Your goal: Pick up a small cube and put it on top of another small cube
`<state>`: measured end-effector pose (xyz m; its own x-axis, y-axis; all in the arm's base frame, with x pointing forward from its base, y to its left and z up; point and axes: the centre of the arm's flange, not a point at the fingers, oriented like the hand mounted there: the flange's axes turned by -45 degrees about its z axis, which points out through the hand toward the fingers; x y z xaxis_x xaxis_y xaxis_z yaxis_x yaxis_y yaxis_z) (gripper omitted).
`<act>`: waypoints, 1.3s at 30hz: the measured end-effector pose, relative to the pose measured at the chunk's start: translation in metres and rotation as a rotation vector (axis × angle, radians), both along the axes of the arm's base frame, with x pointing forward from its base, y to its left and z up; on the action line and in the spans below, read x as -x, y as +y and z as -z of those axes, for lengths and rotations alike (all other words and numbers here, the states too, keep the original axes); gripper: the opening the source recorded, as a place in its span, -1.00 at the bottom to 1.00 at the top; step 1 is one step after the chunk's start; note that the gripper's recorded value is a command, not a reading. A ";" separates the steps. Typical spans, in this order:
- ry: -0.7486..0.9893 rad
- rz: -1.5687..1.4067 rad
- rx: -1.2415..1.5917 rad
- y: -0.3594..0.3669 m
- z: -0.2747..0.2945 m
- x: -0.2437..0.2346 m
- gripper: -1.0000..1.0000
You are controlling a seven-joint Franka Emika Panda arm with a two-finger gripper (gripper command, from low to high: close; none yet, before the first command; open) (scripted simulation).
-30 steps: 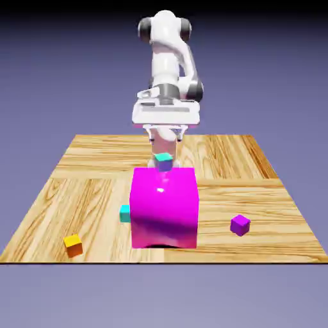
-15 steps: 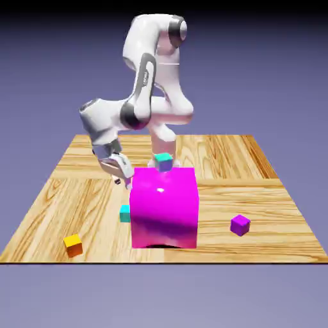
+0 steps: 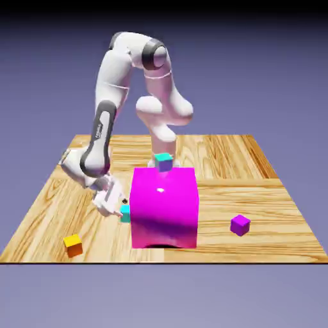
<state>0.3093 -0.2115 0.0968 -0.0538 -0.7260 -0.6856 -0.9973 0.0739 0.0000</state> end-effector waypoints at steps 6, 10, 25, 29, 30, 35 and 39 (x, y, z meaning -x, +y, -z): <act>-0.032 0.006 -0.031 -0.038 -0.060 0.005 -1.00; -0.149 -0.045 -0.141 -0.039 -0.090 -0.004 -1.00; -0.265 -0.523 -0.351 0.047 -0.234 -0.050 -1.00; -0.141 -0.691 -0.230 0.087 -0.275 -0.054 -1.00; -0.110 -0.732 -0.189 0.098 -0.285 -0.054 -1.00; -0.001 -0.849 -0.001 0.136 -0.317 -0.052 -1.00; -0.002 -0.849 -0.002 0.156 -0.271 -0.033 -1.00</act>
